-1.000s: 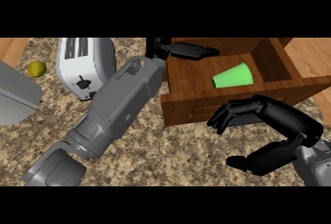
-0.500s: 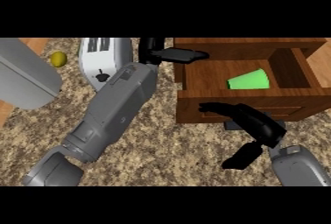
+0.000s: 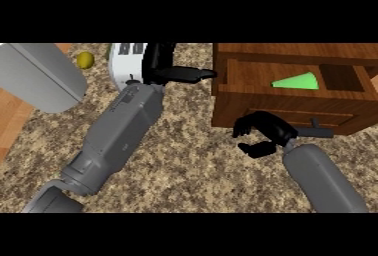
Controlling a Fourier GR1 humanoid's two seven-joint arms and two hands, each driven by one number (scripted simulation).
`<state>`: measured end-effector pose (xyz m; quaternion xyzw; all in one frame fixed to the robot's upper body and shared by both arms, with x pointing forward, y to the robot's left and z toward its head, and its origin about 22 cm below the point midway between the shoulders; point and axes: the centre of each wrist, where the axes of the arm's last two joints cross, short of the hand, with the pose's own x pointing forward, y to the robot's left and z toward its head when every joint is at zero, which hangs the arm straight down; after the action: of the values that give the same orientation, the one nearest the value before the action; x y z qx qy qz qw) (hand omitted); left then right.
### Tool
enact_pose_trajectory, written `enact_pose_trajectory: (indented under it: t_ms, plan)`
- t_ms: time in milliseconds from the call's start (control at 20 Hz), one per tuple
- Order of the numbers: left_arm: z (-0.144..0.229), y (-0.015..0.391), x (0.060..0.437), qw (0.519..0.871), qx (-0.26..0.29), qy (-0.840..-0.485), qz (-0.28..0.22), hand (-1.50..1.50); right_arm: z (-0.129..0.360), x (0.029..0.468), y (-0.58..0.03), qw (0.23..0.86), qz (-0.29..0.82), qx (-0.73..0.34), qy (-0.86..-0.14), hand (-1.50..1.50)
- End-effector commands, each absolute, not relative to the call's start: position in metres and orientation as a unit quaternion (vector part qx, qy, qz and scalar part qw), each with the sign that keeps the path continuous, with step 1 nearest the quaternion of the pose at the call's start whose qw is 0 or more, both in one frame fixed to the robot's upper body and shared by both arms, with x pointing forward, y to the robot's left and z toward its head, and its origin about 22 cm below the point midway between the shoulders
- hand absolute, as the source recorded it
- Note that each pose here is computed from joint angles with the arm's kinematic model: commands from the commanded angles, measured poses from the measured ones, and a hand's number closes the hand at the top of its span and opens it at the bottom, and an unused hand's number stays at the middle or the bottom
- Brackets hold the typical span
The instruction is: Pick up the cup, place it into the drawer and close the drawer
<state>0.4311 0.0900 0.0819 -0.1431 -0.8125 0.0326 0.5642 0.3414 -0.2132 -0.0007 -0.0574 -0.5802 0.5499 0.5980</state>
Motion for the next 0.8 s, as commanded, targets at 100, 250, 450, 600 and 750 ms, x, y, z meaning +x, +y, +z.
enact_pose_trajectory:
  t_ms: [100, 250, 450, 600, 750]
  plan:
    - [0.084, 0.116, 0.430, 0.558, -0.152, -0.816, 0.030, -1.50, -0.008, 0.377, -0.236, 0.598, 0.502, -0.077, -0.620, 1.50]
    - [0.072, 0.125, 0.424, 0.564, -0.160, -0.809, 0.039, -1.50, 0.021, 0.400, -0.258, 0.601, 0.461, -0.103, -0.645, 1.50]
    - [0.074, 0.135, 0.422, 0.561, -0.174, -0.809, 0.033, -1.50, 0.048, 0.420, -0.274, 0.595, 0.419, -0.138, -0.672, 1.50]
    - [0.070, 0.153, 0.422, 0.566, -0.164, -0.807, 0.024, -1.50, 0.074, 0.434, -0.277, 0.605, 0.396, -0.159, -0.673, 1.50]
    - [0.065, 0.145, 0.417, 0.567, -0.178, -0.804, 0.018, -1.50, 0.091, 0.436, -0.297, 0.605, 0.380, -0.156, -0.682, 1.50]
